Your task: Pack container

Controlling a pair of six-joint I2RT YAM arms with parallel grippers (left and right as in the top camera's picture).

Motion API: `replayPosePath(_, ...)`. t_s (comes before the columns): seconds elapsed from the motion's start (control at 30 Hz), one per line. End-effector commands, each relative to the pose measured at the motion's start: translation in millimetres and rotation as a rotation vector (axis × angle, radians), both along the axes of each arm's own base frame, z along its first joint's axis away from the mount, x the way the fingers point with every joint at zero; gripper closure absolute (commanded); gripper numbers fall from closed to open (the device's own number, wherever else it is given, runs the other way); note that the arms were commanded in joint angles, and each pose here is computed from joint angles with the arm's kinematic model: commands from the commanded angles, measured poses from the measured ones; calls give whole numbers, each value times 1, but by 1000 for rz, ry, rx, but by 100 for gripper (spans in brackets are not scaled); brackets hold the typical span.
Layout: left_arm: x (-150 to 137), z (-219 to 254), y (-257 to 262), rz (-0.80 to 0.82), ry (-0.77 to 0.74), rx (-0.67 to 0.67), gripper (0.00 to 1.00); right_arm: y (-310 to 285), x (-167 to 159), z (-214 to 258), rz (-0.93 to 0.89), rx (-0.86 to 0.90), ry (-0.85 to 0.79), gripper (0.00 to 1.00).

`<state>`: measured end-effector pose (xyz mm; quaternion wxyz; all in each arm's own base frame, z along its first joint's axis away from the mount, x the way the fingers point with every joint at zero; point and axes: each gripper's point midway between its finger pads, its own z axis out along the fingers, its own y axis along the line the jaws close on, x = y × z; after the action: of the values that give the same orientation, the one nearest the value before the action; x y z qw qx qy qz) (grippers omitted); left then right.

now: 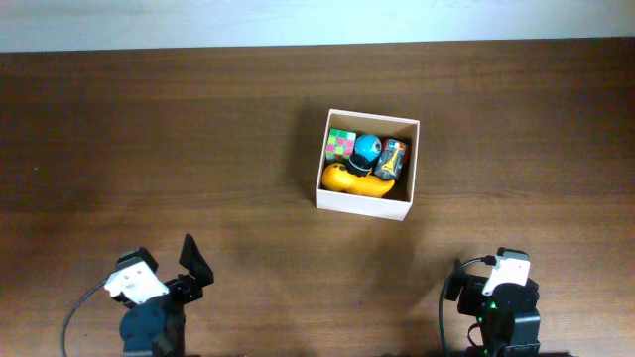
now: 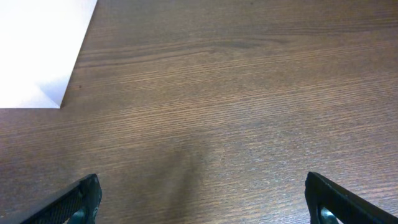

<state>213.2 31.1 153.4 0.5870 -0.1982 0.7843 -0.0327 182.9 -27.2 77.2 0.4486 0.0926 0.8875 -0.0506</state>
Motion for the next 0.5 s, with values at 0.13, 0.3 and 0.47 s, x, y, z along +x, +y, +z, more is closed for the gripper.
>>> replayPosePath(0.13,-7,-20,-6,-25,79,-8,1,-1,0,0,-3,-4,-5,1)
replayPosePath(0.3,-15,-37,-5,-24,157,-7,1,-1,0,0,-3,-4,-5,1)
replayPosePath(0.47,-23,-52,-5,-24,226,-6,1,-1,0,0,-3,-4,-5,1)
